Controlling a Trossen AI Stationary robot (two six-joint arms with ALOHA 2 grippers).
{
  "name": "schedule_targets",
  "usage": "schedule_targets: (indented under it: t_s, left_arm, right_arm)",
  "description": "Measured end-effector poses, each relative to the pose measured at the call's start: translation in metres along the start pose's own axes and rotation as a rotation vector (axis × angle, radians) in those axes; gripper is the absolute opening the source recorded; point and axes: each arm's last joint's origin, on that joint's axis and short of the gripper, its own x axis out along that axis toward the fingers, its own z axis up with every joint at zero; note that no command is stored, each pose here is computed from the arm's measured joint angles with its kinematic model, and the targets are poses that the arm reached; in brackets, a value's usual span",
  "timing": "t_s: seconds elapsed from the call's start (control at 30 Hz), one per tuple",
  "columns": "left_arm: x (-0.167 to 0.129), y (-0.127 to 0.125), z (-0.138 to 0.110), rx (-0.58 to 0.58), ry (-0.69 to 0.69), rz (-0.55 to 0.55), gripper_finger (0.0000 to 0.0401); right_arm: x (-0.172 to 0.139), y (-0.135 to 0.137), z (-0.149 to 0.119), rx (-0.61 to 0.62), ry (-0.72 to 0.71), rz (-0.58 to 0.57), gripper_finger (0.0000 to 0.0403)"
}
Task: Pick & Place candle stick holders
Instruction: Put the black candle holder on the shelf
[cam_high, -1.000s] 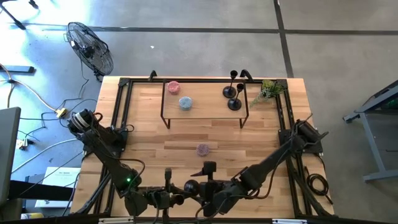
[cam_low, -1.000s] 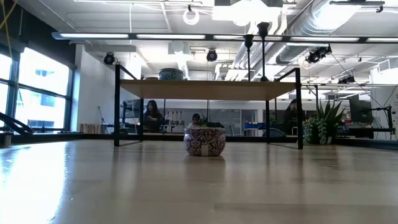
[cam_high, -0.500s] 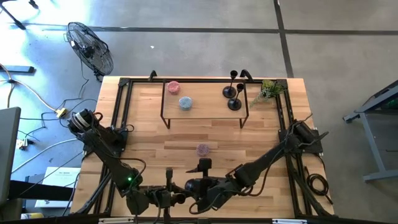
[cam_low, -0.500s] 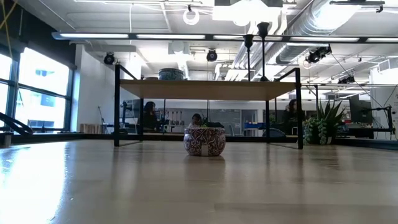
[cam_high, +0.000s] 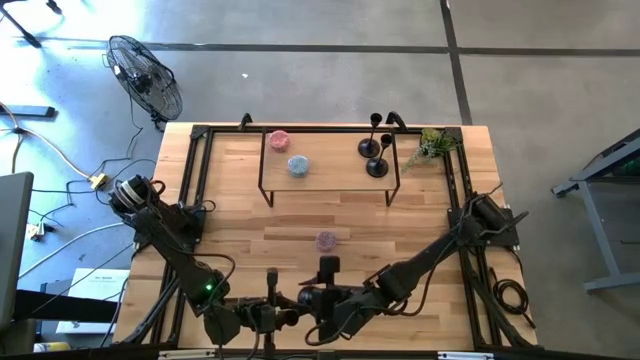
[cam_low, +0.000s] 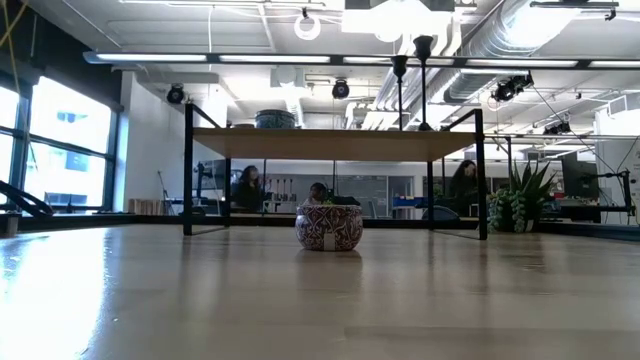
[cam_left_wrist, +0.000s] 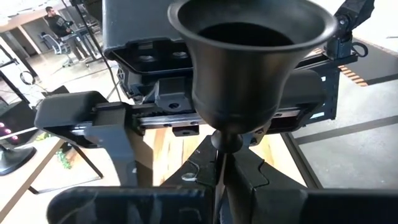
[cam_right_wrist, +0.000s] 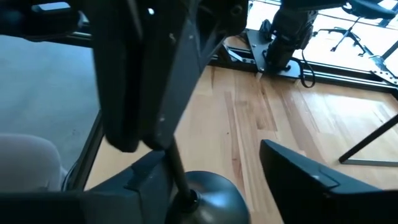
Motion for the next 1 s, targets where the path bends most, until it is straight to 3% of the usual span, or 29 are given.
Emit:
schedule_targets:
  t_s: [0.27, 0.5, 0.7, 1.0]
  left_arm:
    - [0.0000, 0.0001, -0.0001, 0.000, 0.000, 0.002, 0.0010]
    - [0.0002, 0.0000, -0.0013, 0.007, 0.010, -0.003, 0.0010]
    - [0.0001, -0.0005, -0.0016, 0.031, 0.011, -0.018, 0.0017]
    - [-0.0004, -0.0005, -0.0020, 0.032, 0.014, -0.004, 0.0091]
  right_arm:
    - [-0.0003, 0.0011, 0.0003, -0.020, -0.001, 0.020, 0.0127]
    - [-0.0005, 0.0027, 0.0001, -0.059, 0.005, 0.074, 0.0017]
    - [-0.0004, 0.0026, 0.0012, -0.040, -0.005, 0.070, 0.0034]
    - [-0.0001, 0.0025, 0.0016, -0.047, -0.007, 0.079, 0.0013]
